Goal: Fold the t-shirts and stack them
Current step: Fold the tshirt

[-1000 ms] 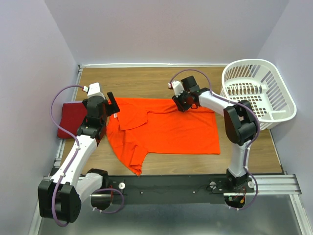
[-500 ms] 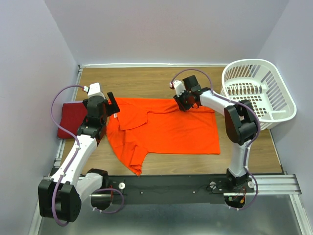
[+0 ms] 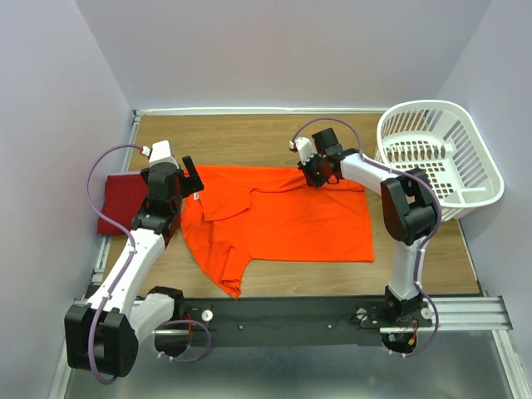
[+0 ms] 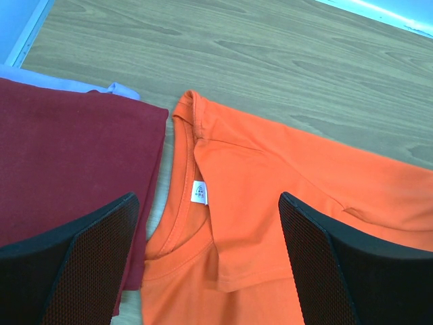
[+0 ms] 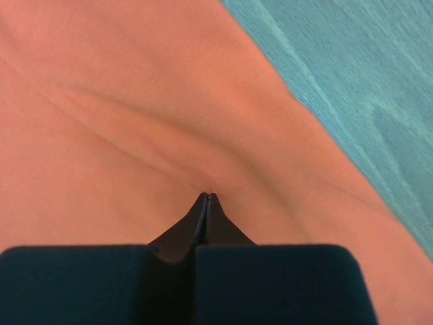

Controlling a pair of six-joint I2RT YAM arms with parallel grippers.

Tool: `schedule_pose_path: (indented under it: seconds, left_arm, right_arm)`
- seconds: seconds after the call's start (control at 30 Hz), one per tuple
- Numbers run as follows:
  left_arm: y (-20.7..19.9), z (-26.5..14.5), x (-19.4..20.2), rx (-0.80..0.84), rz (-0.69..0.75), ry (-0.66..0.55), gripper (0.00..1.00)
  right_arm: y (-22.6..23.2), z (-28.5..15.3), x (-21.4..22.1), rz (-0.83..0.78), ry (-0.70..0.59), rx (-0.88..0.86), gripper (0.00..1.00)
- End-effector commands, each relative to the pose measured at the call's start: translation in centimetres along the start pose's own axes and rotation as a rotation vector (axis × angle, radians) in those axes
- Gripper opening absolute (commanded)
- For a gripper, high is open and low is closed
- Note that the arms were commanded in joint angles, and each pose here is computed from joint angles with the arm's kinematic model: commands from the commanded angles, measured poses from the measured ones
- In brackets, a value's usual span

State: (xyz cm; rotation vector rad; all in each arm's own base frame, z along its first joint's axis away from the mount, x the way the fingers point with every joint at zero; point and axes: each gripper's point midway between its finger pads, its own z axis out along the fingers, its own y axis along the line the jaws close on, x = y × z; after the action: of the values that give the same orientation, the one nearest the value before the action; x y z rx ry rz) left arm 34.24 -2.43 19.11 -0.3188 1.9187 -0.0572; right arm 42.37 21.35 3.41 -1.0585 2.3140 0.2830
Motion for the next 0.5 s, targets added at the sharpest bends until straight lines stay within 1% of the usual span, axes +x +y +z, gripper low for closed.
schedule_pose_path:
  seconds: [0.0,0.13,0.23,0.47]
  left_arm:
    - [0.1,0.0,-0.4,-0.007,0.013,-0.014,0.91]
    - [0.1,0.0,-0.5,-0.01,0.012,-0.017,0.91]
    - [0.1,0.0,-0.5,-0.008,0.011,-0.016,0.91]
    - [0.2,0.0,-0.4,-0.015,0.012,-0.012,0.91]
  right_arm:
    - [0.3,0.5,0.8,0.004,0.018,-0.03,0.0]
    - [0.2,0.0,0.9,0.007,0.017,-0.02,0.0]
    - [0.1,-1.2,0.4,0.007,0.0,0.001,0.0]
    - [0.7,-2.0,1.0,0.028,0.002,-0.006,0.01]
